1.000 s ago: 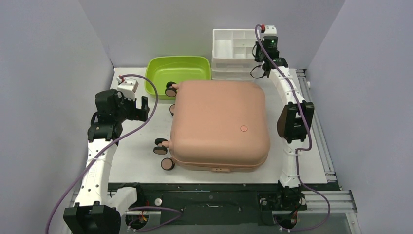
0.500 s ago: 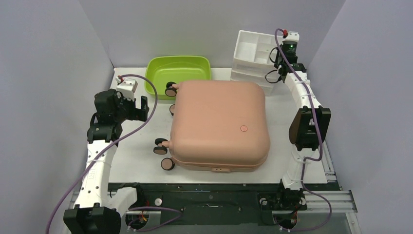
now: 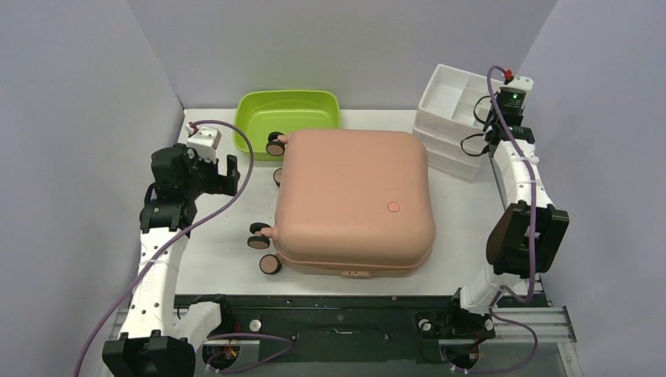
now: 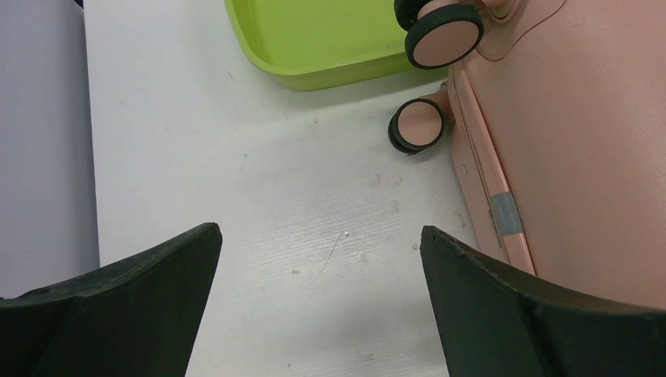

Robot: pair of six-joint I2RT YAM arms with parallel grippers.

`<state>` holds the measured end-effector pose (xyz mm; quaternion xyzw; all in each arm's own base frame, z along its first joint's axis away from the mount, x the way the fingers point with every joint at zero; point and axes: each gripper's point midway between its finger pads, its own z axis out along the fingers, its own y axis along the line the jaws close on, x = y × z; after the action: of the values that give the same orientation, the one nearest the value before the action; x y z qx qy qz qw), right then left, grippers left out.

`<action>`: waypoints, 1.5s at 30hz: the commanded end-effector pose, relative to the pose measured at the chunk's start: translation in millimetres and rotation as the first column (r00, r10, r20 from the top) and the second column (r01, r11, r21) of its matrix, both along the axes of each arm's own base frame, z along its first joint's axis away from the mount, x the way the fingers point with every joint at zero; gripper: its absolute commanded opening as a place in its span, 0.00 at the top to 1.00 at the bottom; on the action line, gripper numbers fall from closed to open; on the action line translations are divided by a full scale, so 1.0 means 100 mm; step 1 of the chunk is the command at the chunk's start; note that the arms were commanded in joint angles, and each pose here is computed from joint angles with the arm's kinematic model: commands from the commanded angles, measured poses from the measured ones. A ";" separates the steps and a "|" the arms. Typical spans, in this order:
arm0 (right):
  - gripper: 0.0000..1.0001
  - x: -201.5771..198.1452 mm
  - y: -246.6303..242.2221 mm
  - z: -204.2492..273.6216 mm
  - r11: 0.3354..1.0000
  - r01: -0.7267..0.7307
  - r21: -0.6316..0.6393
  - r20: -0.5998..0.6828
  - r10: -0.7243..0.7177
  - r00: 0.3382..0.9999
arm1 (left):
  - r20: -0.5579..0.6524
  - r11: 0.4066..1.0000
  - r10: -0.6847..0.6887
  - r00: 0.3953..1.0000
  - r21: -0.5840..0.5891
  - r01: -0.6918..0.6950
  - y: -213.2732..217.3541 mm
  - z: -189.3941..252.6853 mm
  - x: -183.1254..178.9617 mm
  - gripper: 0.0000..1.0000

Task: Open, take out, and arrange the luggage
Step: Move the storage box to the corner of the board.

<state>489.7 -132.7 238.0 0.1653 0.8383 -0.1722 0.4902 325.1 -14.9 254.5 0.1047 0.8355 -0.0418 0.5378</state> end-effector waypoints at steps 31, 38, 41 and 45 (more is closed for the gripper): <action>1.00 -0.96 -1.11 0.15 0.929 -0.299 -0.219 -0.191 0.260 0.947 | 0.103 0.999 -0.023 0.994 -0.035 0.027 -0.07 0.38 -0.08 0.04; 0.98 -0.87 -1.35 0.28 0.925 -0.275 -0.261 -0.187 0.231 0.955 | 0.105 0.999 -0.026 0.994 -0.036 0.030 -0.08 0.38 -0.09 0.04; 0.86 -0.84 -1.40 0.30 0.925 -0.267 -0.271 -0.198 0.218 0.956 | 0.106 0.999 -0.026 0.994 -0.036 0.030 -0.08 0.39 -0.09 0.04; 0.56 -0.87 -1.40 0.31 0.929 -0.265 -0.257 -0.210 0.213 0.954 | 0.106 0.999 -0.022 0.994 -0.034 0.026 -0.07 0.39 -0.09 0.04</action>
<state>404.2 -256.4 235.0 -0.0082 0.8770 -0.1931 0.4400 315.5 -21.3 268.1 0.1063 0.8235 -0.0558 0.5545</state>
